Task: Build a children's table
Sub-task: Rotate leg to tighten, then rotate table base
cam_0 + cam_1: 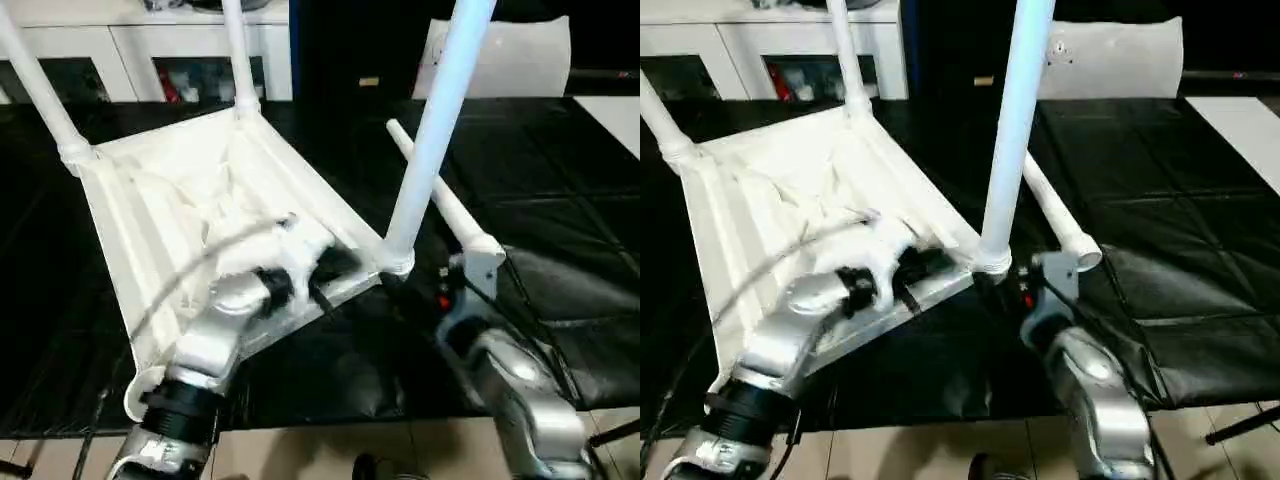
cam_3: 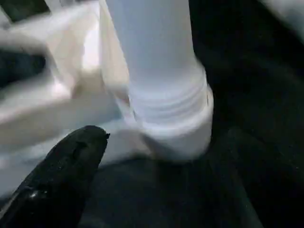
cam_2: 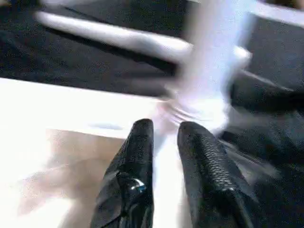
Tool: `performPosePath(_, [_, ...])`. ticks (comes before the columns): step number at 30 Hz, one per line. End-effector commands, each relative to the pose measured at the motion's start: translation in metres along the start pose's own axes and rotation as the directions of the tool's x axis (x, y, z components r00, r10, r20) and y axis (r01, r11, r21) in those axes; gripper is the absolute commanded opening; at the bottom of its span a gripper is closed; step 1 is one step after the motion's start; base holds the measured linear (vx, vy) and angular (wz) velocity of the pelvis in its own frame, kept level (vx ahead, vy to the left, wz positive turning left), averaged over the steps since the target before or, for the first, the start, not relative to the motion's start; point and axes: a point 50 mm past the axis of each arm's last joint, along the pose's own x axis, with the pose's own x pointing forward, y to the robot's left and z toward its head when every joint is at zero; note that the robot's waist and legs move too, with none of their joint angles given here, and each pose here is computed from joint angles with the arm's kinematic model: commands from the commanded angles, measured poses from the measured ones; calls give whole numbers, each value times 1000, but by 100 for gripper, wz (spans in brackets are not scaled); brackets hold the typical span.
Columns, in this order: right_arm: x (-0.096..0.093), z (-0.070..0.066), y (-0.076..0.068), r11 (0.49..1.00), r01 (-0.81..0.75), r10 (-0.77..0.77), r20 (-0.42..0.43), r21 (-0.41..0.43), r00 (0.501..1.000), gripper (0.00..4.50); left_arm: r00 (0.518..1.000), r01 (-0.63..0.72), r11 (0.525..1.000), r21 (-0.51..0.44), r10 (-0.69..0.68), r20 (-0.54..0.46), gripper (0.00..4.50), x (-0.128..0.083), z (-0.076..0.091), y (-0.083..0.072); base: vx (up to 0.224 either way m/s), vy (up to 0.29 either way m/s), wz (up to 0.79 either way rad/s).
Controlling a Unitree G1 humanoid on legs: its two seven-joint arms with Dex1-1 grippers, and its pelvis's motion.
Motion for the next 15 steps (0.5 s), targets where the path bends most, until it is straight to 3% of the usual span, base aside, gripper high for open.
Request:
performPosePath(1, [-1, -2, 8, 997, -49, 46, -44, -54, 998, 450, 992, -127, 992, 14, 128, -14, 93, -16, 3, 21, 0, 0, 0])
performPosePath(3, [-1, -5, 15, 991, -96, 88, -81, -90, 993, 450, 971, -227, 970, 88, 233, -61, 93, -29, 2, 37, 0, 0, 0])
performPosePath(4, [0, -7, 21, 985, -138, 126, -117, -102, 985, 450, 928, -339, 925, 173, 359, -100, 93, -46, 4, 55, 0, 0, 0])
performPosePath(6, [2, -8, 24, 982, -154, 139, -135, -107, 981, 450, 891, -409, 886, 218, 439, -115, 57, -58, 5, 66, 0, 0, 0])
performPosePath(9, [5, -9, 31, 976, -180, 158, -163, -126, 974, 450, 786, -533, 789, 305, 595, -168, 57, -92, 7, 91, 0, 0, 0])
performPosePath(10, [7, -9, 32, 975, -182, 161, -165, -125, 973, 450, 750, -553, 761, 340, 632, -194, 36, -103, 6, 98, 0, 0, 0])
performPosePath(15, [14, -8, 35, 970, -194, 166, -184, -145, 969, 450, 654, -564, 708, 424, 697, -293, 7, -131, -6, 111, 0, 0, 0])
